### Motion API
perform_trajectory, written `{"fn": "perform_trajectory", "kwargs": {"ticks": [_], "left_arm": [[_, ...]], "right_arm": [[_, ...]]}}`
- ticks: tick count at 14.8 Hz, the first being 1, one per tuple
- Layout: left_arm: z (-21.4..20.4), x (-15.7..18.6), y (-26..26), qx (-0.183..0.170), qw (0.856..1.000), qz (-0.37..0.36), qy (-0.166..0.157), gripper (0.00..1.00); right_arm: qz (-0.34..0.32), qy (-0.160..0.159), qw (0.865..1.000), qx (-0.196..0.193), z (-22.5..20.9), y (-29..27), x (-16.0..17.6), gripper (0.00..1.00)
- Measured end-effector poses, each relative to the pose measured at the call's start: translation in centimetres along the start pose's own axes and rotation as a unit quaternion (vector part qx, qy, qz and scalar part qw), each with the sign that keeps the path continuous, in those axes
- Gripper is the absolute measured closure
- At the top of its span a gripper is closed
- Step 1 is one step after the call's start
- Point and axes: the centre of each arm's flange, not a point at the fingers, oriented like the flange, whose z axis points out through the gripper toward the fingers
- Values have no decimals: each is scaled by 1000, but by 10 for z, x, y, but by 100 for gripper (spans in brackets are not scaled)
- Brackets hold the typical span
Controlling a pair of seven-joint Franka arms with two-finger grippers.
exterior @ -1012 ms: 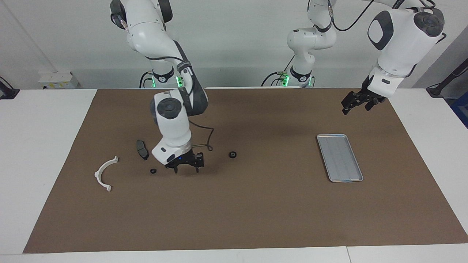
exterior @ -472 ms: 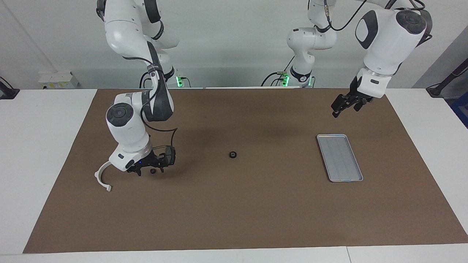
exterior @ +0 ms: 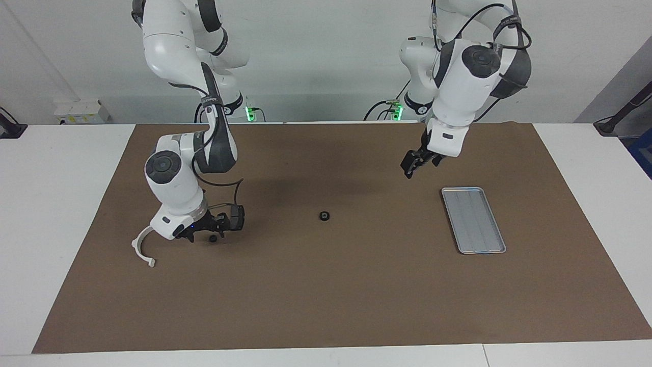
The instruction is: Pick bearing gear from pile to tray
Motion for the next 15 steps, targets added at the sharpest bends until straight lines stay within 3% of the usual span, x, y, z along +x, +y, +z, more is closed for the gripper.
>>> {"fn": "perform_trajectory", "kwargs": {"ticks": [7, 10, 13, 15], "left_arm": [[86, -48, 92, 14, 999, -47, -13, 0], [132, -64, 146, -8, 999, -49, 0, 0], [151, -60, 168, -37, 995, -89, 15, 0], [159, -61, 171, -38, 994, -98, 14, 0]], "right_arm": [[-2, -1, 1000, 1, 19, -3, -8, 10], [-3, -7, 1000, 2, 25, -5, -12, 20], [-4, -4, 1000, 2, 29, -5, -14, 20], [-4, -4, 1000, 2, 30, -5, -14, 20]]}}
